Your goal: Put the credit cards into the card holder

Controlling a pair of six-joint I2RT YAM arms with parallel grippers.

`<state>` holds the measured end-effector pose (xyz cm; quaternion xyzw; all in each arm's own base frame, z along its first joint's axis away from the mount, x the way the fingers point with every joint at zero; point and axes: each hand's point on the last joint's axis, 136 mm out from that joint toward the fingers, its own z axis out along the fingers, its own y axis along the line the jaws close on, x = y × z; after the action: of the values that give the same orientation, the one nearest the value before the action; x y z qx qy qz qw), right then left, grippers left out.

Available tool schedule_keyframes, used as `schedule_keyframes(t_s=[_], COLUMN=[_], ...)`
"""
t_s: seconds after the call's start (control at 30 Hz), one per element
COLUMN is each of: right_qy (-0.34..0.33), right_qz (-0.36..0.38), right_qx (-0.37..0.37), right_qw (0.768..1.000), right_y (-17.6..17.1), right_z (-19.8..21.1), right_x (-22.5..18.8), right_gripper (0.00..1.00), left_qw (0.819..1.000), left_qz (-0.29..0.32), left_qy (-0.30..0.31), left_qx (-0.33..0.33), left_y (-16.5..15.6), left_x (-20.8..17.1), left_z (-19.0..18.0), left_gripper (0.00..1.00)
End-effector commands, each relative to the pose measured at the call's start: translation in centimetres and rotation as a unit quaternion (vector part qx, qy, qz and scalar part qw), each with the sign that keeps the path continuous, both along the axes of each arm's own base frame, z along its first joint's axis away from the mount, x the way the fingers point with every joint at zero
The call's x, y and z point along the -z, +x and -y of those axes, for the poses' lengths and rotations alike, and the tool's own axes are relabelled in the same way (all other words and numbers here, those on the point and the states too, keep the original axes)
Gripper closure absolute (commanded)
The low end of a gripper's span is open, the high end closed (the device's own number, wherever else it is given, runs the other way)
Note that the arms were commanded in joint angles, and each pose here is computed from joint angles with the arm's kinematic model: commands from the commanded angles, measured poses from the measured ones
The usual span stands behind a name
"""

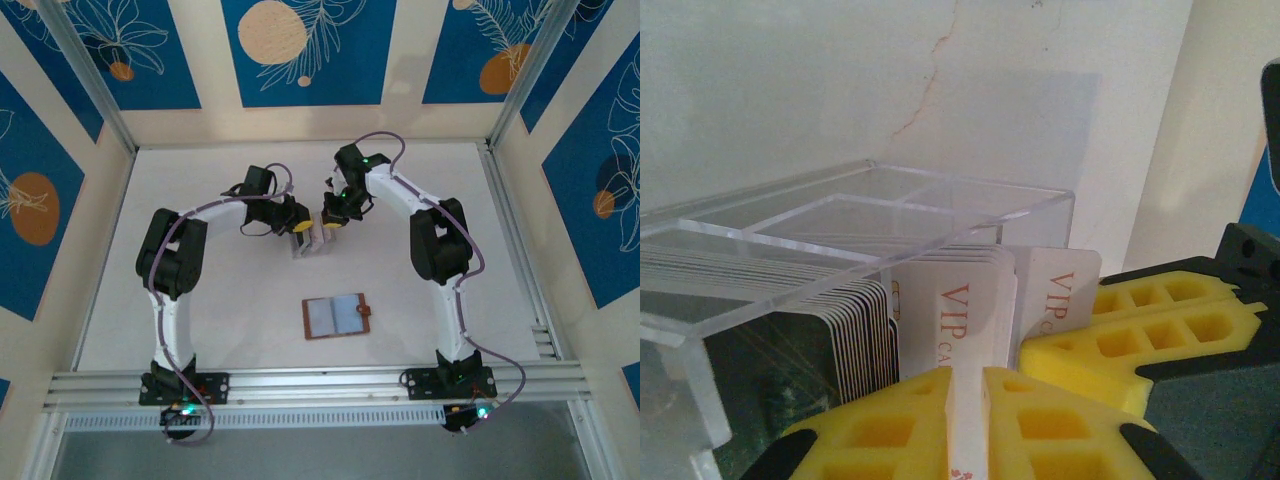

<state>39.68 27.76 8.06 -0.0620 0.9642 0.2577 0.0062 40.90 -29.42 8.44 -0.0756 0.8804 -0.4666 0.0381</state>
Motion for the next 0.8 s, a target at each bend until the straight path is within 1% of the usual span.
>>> schedule_keyframes(t_s=[0.0, 0.2, 0.3, 0.4, 0.47, 0.6, 0.73, 0.77], right_qy=[0.001, -0.011, -0.018, -0.024, -0.030, -0.029, -0.006, 0.004], right_qz=[0.017, 0.052, 0.070, 0.087, 0.103, 0.137, 0.158, 0.155], right_qx=[-0.002, 0.014, 0.026, 0.037, 0.047, 0.062, 0.059, 0.057], right_qw=[1.000, 0.998, 0.997, 0.995, 0.993, 0.988, 0.986, 0.986], right_y=[-0.1, 0.5, 0.8, 0.9, 0.9, -0.2, -3.3, -4.4], right_z=[0.0, 1.1, 1.7, 2.4, 3.1, 4.3, 5.2, 5.3], right_x=[-1.9, -4.1, -5.2, -6.3, -7.3, -9.5, -10.9, -10.6], right_gripper=[1.00, 1.00, 1.00, 1.00, 1.00, 1.00, 1.00, 1.00], left_qw=[1.000, 0.999, 0.998, 0.997, 0.997, 0.996, 0.995, 0.994], left_qz=[0.000, 0.033, 0.052, 0.068, 0.078, 0.091, 0.083, 0.078], left_qy=[-0.004, -0.018, -0.023, -0.021, -0.009, 0.007, 0.046, 0.057], left_qx=[0.011, 0.003, -0.009, -0.019, -0.021, -0.008, 0.027, 0.042], left_y=[-0.4, 0.3, 0.4, 0.0, -0.8, -3.6, -8.5, -10.1], left_x=[0.0, -4.2, -6.7, -8.4, -9.3, -10.4, -8.8, -8.1], left_z=[0.2, -0.8, -2.1, -3.4, -4.3, -5.2, -5.4, -5.0], left_gripper=[0.85, 0.84, 0.83, 0.83, 0.83, 0.82, 0.81, 0.81])
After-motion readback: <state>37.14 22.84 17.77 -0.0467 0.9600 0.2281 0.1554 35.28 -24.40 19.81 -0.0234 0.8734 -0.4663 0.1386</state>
